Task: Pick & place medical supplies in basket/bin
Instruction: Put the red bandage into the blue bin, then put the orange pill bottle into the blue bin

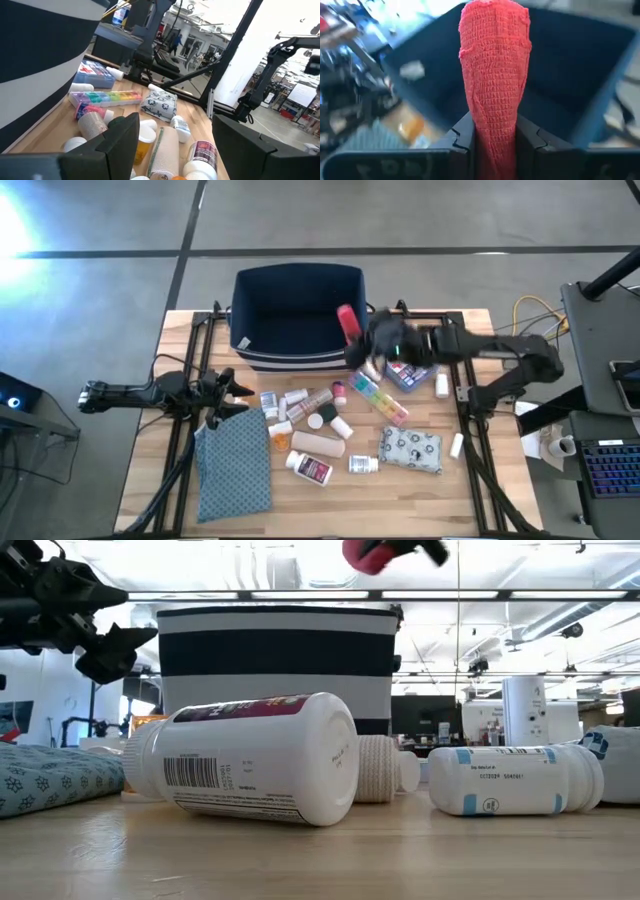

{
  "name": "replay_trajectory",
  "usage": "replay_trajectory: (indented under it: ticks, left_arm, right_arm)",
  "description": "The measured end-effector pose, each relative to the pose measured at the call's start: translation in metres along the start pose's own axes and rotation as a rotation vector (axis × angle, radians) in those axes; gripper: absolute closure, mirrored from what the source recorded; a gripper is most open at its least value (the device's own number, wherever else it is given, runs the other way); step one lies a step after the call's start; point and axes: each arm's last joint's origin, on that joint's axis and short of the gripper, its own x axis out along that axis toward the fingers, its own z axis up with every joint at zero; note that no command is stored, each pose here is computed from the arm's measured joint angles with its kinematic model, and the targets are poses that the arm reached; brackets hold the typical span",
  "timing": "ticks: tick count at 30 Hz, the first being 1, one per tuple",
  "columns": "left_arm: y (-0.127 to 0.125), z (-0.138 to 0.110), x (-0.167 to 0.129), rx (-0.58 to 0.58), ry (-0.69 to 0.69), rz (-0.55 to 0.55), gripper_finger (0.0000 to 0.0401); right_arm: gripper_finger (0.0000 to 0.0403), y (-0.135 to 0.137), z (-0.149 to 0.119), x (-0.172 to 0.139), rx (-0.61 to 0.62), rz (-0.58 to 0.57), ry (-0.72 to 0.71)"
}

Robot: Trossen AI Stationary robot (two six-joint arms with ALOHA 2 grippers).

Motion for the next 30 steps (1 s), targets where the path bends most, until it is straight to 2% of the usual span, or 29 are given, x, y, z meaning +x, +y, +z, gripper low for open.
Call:
replay_trajectory:
  ticks: [5, 10, 16, 21, 24, 26, 30]
  left_arm:
    - [0.0, 0.0, 0.0, 0.0, 0.006, 0.003, 0.0171]
    - [0.0, -0.001, 0.001, -0.001, 0.011, 0.005, 0.0171]
    - [0.001, -0.001, 0.001, -0.001, 0.016, 0.007, 0.0171]
    - [0.001, -0.001, 0.001, -0.001, 0.016, 0.007, 0.0171]
    - [0.001, -0.001, 0.001, -0.013, 0.015, 0.007, 0.0171]
    - [0.0, -0.001, 0.001, -0.132, 0.014, 0.006, 0.0171]
    - [0.0, 0.0, 0.001, -0.695, 0.001, 0.0, 0.0171]
  right_arm:
    - [0.0325, -0.029, 0.042, 0.044, 0.044, 0.081, -0.002]
    - [0.0277, -0.052, 0.062, 0.086, 0.099, 0.167, 0.084]
    - [0.0195, -0.044, 0.074, 0.11, 0.094, 0.25, 0.103]
    - [0.0138, -0.037, 0.081, 0.117, 0.094, 0.231, 0.124]
    - [0.0118, -0.034, 0.089, 0.112, 0.015, 0.2, 0.109]
    - [0.011, -0.029, 0.094, 0.105, -0.052, 0.173, 0.081]
    - [0.0104, -0.014, 0.105, 0.085, -0.184, 0.164, 0.014]
